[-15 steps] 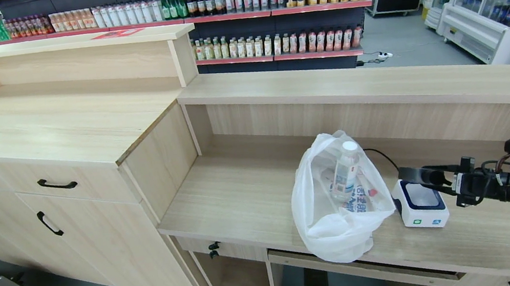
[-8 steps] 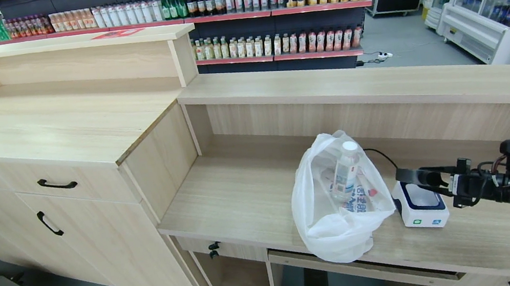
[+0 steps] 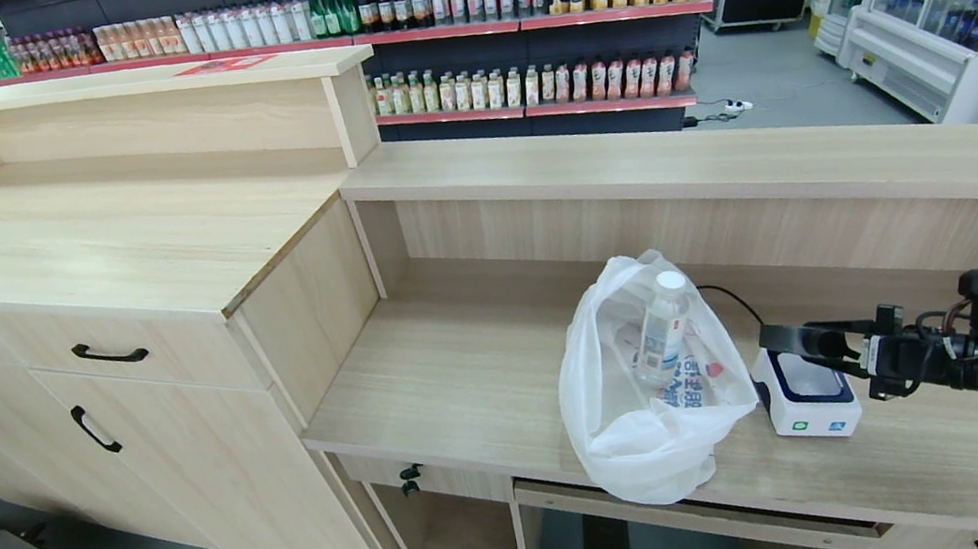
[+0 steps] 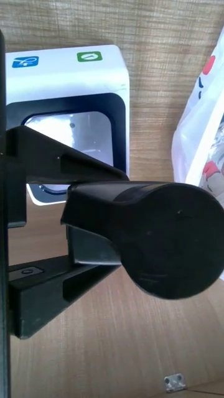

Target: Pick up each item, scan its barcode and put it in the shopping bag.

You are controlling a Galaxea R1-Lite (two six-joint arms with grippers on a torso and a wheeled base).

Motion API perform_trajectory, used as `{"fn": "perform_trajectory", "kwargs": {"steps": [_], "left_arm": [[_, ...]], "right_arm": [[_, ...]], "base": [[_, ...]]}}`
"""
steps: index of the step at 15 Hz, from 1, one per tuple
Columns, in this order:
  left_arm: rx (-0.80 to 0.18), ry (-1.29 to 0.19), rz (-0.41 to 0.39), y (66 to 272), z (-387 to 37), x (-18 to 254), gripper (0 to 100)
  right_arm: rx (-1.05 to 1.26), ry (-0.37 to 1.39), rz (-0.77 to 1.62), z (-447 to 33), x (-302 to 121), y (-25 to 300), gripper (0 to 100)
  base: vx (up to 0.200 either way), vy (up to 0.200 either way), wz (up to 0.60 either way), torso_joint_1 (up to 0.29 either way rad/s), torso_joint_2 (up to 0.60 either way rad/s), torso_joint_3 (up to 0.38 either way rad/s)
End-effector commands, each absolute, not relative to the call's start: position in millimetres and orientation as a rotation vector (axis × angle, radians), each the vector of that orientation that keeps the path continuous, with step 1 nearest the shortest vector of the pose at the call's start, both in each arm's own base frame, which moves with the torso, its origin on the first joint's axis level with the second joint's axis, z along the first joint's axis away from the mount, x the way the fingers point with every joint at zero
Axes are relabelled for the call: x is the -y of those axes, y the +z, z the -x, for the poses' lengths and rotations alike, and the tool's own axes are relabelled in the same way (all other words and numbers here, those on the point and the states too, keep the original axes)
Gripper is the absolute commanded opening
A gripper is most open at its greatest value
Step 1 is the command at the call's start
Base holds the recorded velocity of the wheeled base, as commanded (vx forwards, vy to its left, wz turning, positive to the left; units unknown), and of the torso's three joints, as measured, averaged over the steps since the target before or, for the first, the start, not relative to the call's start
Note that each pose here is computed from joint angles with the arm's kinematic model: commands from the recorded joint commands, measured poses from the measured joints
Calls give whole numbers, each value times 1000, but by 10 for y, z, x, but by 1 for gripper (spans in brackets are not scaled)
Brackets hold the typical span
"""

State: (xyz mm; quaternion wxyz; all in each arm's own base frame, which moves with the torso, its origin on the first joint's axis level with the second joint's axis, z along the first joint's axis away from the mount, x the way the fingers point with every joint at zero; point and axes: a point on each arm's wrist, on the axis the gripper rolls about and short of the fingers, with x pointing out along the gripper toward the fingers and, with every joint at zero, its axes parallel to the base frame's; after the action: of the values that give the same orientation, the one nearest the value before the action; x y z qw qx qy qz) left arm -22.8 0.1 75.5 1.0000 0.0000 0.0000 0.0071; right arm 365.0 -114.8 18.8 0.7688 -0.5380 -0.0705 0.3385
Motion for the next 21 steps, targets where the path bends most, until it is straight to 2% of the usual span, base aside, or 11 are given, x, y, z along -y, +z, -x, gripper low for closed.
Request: {"fn": "perform_trajectory", "kwargs": {"steps": [1,6,9,10,12,13,14,16,17,21], "left_arm": [[0,15,0,755,228,-1,0],[0,15,0,755,228,-1,0],[0,15,0,755,228,-1,0],[0,15,0,755,228,-1,0],[0,15,0,755,228,-1,0],[0,15,0,755,228,-1,0],[0,15,0,755,228,-1,0],[0,15,0,755,228,-1,0],[0,15,0,755,228,-1,0],[0,15,0,755,228,-1,0]], "right_arm": [[153,736,1167,-3653,1148,179,0],[158,730,1161,-3680,1163,222,0],[142,693,995,-3594,1167,669,0],[131,666,881,-3474,1121,1086,0],[79,612,715,-3209,1026,1557,0],[-12,474,532,-2910,929,1858,0],[-43,408,469,-2835,911,1920,0],[-176,82,257,-2756,868,1962,0],[-233,-27,169,-2740,767,1907,0],[-243,-207,184,-2705,590,1874,0]], "base": [[0,0,0,0,0,0],[0,0,0,0,0,0],[0,0,0,0,0,0],[0,0,0,0,0,0],[0,0,0,0,0,0],[0,0,0,0,0,0],[0,0,0,0,0,0],[0,0,0,0,0,0],[0,0,0,0,0,0],[0,0,0,0,0,0]]}}
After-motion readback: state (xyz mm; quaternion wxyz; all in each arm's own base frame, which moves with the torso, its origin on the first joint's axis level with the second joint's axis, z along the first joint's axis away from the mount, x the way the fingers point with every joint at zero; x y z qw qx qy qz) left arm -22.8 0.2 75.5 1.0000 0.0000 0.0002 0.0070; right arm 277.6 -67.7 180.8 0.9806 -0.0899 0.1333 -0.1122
